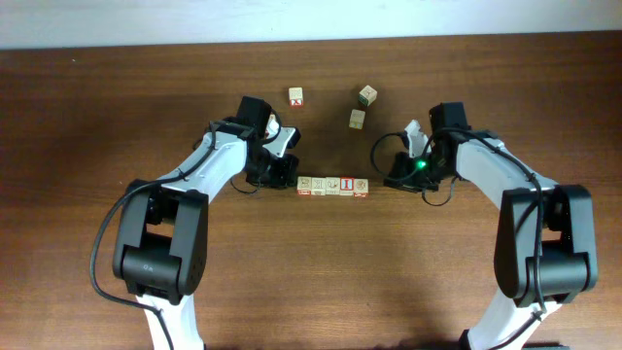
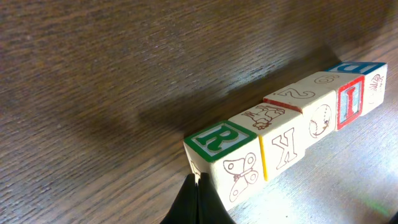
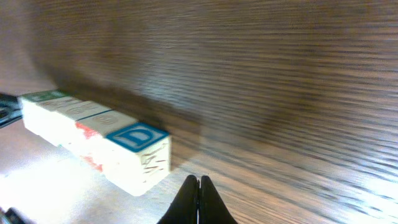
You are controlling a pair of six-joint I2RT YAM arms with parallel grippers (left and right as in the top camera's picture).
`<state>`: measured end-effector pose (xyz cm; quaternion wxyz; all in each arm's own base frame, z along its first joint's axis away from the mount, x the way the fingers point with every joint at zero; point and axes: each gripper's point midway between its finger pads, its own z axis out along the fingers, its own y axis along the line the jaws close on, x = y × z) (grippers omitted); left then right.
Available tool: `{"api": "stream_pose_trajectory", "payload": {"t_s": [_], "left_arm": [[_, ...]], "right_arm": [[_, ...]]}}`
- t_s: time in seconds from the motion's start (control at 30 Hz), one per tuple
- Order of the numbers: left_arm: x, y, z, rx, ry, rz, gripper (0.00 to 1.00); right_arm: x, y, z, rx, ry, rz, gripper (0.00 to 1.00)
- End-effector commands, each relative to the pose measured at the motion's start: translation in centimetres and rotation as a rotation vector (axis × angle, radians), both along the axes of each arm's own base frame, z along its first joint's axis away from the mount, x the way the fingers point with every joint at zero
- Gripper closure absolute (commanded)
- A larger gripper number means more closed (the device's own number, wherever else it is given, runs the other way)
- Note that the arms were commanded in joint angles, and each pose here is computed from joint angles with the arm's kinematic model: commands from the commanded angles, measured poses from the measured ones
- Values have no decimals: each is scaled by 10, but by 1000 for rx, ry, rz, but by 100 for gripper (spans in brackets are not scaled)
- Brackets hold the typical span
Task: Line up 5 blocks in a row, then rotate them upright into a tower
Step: 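Squeeze the five-block row between both grippers from its ends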
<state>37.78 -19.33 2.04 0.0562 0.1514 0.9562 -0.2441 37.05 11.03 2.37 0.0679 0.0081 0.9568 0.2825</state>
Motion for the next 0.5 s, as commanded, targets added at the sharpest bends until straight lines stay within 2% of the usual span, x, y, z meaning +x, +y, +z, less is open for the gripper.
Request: {"api": "stream_pose_trajectory", "payload": {"t_s": [0.0, 0.17, 0.47], "left_arm": [[-3, -4, -2, -16, 18, 7, 100], [-3, -4, -2, -17, 19, 7, 100], [-3, -4, -2, -17, 18, 7, 100]], "right_arm": [[-7, 16, -2, 80, 6, 35, 96], [-15, 19, -16, 119, 13, -1, 96], [-12, 24, -13, 150, -18, 17, 96]]}}
